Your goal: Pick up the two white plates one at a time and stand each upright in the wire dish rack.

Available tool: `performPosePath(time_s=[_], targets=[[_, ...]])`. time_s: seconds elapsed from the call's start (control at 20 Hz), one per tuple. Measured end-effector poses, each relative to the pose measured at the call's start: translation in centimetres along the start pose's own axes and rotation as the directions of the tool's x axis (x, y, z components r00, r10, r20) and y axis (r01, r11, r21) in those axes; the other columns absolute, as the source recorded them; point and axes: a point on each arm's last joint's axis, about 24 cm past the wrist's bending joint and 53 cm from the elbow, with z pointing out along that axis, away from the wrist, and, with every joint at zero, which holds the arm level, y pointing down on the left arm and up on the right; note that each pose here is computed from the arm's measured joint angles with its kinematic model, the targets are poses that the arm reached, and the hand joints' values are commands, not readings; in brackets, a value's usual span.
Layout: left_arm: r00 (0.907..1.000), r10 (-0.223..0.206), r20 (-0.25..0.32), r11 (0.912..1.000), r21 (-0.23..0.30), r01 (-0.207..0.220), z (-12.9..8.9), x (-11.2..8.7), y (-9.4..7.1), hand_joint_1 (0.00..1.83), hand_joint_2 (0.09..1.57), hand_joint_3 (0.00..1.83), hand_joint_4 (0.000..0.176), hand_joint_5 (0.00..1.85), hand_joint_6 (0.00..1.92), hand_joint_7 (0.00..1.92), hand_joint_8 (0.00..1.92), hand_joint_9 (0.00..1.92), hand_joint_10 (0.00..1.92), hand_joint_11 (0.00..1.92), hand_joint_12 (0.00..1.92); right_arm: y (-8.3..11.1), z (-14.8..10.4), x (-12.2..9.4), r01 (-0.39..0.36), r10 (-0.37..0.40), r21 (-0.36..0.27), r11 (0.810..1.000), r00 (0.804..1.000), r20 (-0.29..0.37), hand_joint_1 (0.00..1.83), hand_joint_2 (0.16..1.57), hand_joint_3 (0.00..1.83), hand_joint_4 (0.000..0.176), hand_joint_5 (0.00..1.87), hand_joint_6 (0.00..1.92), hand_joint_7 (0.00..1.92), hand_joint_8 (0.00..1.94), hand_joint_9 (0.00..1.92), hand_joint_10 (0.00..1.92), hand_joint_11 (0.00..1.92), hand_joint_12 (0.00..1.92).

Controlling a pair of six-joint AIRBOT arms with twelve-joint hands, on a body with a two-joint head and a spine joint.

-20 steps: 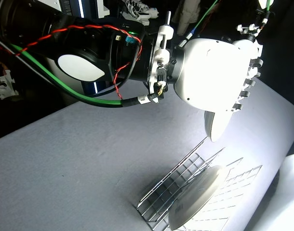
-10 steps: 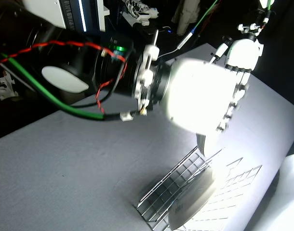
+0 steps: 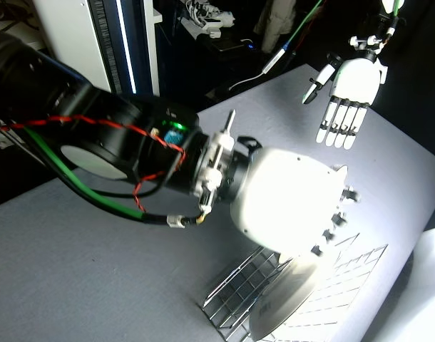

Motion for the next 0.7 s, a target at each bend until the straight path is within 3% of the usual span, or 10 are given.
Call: performPosePath(time_s=[0.2,0.25,0.3,0.35,0.4,0.55,0.6,0.65,0.7], targets=[[1.0,0.001,0.0,1.0,0.001,-0.001,0.0,0.0,0.0,0.0,1.27,0.0,0.0,0.05,0.01,0.03,0.01,0.0,0.0,0.0,0.0,-1.2,-0.1,-0.4,0.067,-0.067,0.018,0.998,0.998,-0.004,1.38,1.09,0.0,0.0,0.96,1.03,1.03,0.82,1.0,1.02,1.01,0.87],[1.0,0.001,-0.001,1.0,0.001,-0.001,0.0,0.0,0.0,0.0,1.28,0.0,0.0,0.03,0.0,0.01,0.0,0.0,0.0,0.0,0.0,-1.4,-0.1,-0.4,0.087,-0.087,0.016,0.996,0.996,-0.007,1.47,1.08,0.0,0.0,0.95,0.97,1.02,0.78,1.0,0.92,0.97,1.26],[1.0,0.0,0.0,1.0,0.001,0.0,0.0,0.0,-0.1,0.0,1.28,0.0,0.0,0.03,0.0,0.01,0.0,0.0,0.0,0.0,0.0,-1.4,-0.1,-0.3,0.094,-0.094,0.014,0.995,0.996,-0.009,1.4,1.08,0.0,0.0,0.96,1.01,1.03,0.82,1.0,1.01,0.95,1.07],[1.0,0.001,-0.001,1.0,0.002,-0.001,0.0,0.0,-0.1,0.0,1.28,0.0,0.0,0.03,0.0,0.01,0.0,0.0,0.0,0.0,0.0,-1.5,-0.1,-0.3,0.095,-0.095,0.017,0.995,0.995,-0.01,1.4,1.08,0.0,0.0,0.96,1.01,1.03,0.82,1.0,1.01,0.95,1.07],[1.0,0.001,-0.001,1.0,0.002,-0.001,0.1,0.0,-0.1,0.0,1.27,0.0,0.0,0.04,0.01,0.02,0.01,0.0,0.0,0.0,0.0,-1.4,-0.1,-0.2,0.111,-0.111,0.013,0.994,0.994,-0.016,1.47,1.08,0.0,0.0,0.95,0.98,1.01,0.81,0.99,0.93,0.95,1.31],[1.0,0.001,-0.001,1.0,0.002,-0.001,0.1,0.0,-0.1,0.0,1.28,0.0,0.0,0.07,0.0,0.06,0.0,0.03,0.0,0.02,0.03,-1.2,-0.1,0.1,0.154,-0.154,0.002,0.988,0.988,-0.028,1.47,1.08,0.0,0.0,0.94,1.0,1.01,0.79,1.0,0.92,0.95,1.31],[1.0,-0.001,-0.002,1.0,0.002,0.001,0.1,0.1,-0.1,0.0,1.28,0.0,0.0,0.06,0.0,0.05,0.0,0.01,0.0,0.0,0.0,-1.2,-0.1,0.1,0.153,-0.153,0.002,0.988,0.988,-0.027,1.49,1.1,0.0,0.0,0.93,1.03,0.98,0.83,0.94,0.99,0.87,1.43],[1.0,0.001,-0.003,1.0,0.002,-0.001,0.1,0.1,-0.1,0.0,1.28,0.0,0.0,0.07,0.0,0.05,0.0,0.01,0.0,0.0,0.0,-1.2,-0.1,0.1,0.152,-0.152,0.002,0.988,0.988,-0.027,1.21,1.18,0.0,0.0,0.81,1.21,0.81,0.48,0.77,0.62,0.61,1.13],[1.0,0.0,-0.003,1.0,0.003,0.0,0.1,0.1,-0.1,0.0,1.28,0.0,0.0,0.05,0.0,0.04,0.0,0.0,0.0,0.0,0.0,-1.2,-0.1,0.1,0.155,-0.155,0.0,0.988,0.987,-0.027,1.33,1.13,0.0,0.0,0.66,0.58,0.79,0.18,0.73,0.3,0.49,1.0]])
